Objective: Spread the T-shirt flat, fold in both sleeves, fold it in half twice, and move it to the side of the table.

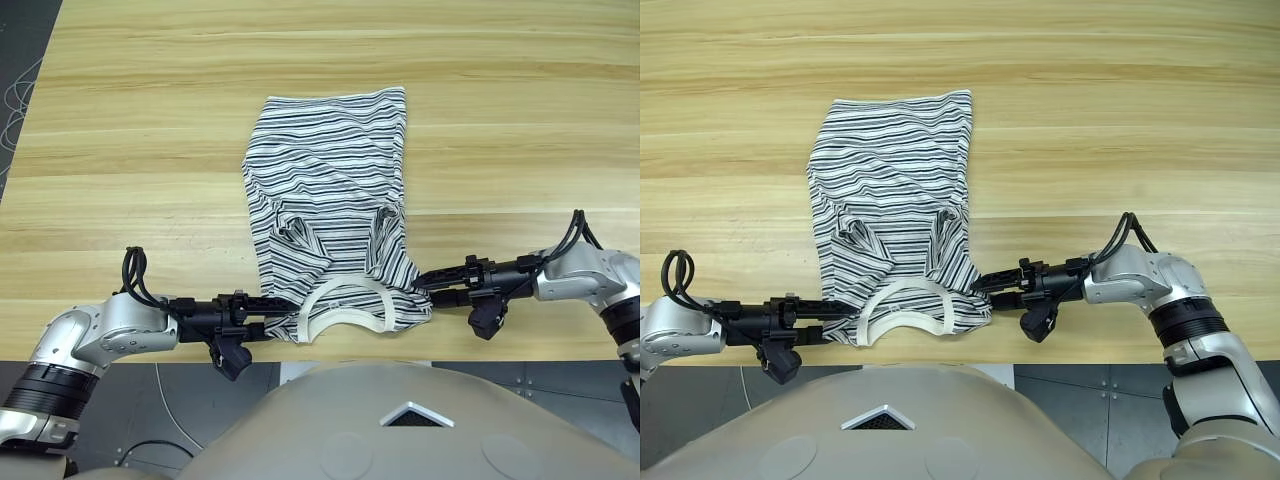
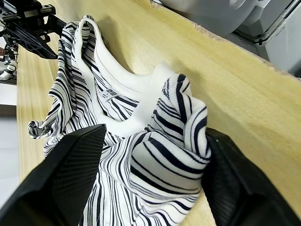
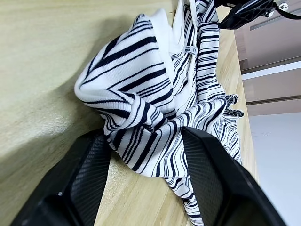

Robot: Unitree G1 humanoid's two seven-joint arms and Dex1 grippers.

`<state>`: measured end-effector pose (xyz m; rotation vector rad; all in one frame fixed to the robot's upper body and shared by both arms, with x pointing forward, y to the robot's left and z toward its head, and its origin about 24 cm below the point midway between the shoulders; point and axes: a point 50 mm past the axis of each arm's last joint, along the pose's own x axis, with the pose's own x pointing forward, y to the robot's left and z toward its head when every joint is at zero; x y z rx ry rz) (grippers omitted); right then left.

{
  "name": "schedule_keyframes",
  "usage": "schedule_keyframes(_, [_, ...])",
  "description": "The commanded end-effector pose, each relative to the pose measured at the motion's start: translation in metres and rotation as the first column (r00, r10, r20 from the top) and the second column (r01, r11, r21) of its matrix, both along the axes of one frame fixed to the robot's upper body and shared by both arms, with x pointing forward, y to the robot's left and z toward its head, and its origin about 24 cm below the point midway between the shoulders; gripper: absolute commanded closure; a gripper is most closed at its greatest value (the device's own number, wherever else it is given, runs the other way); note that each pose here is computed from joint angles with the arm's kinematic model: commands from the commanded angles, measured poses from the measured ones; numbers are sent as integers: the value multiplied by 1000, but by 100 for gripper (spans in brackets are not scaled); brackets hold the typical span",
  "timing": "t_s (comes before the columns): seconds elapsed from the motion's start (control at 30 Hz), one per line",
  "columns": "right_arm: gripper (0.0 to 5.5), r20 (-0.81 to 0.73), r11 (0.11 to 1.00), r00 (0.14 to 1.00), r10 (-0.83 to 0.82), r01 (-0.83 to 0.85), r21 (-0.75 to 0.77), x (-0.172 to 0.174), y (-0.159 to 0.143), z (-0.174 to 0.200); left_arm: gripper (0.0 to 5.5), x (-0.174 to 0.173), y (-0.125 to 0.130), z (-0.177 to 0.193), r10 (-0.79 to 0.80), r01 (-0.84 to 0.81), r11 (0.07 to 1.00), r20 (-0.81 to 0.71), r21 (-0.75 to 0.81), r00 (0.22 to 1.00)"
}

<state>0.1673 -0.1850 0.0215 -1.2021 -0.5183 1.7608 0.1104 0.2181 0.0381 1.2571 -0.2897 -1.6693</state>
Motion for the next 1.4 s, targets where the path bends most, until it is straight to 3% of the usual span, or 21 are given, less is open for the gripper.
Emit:
schedule_keyframes(0.03, [318, -78, 982, 997, 28, -42, -184, -14, -11, -21, 218, -3, 4, -10, 4, -2, 998, -38, 62, 999])
schedule_keyframes(0.43, [538, -44, 990, 996, 74, -79, -114, -12, 0, -11, 402, 11, -12, 13, -11, 14, 998, -50, 66, 999])
schedule_keyframes(0.73, [540, -27, 994, 998, 59, -61, -86, -8, 3, -6, 536, 9, -19, 18, -20, 29, 997, -119, 68, 993])
schedule_keyframes(0.97, [540, -73, 996, 993, -88, 86, -34, 7, -2, 13, 540, 16, -23, 22, 43, -15, 992, -227, 125, 973])
schedule_keyframes(1.07, [540, -175, 974, 959, -222, 226, 0, 30, -4, 44, 540, 34, -36, 36, 144, -100, 984, -317, 149, 938])
schedule_keyframes(1.2, [540, -348, 960, 896, -276, 276, -52, 42, -7, 64, 540, 46, -43, 64, 190, -124, 978, -474, 166, 860])
schedule_keyframes(1.4, [540, -533, 961, 801, -272, 254, -108, 37, -10, 87, 540, 63, -31, 100, 149, -82, 982, -429, 169, 891])
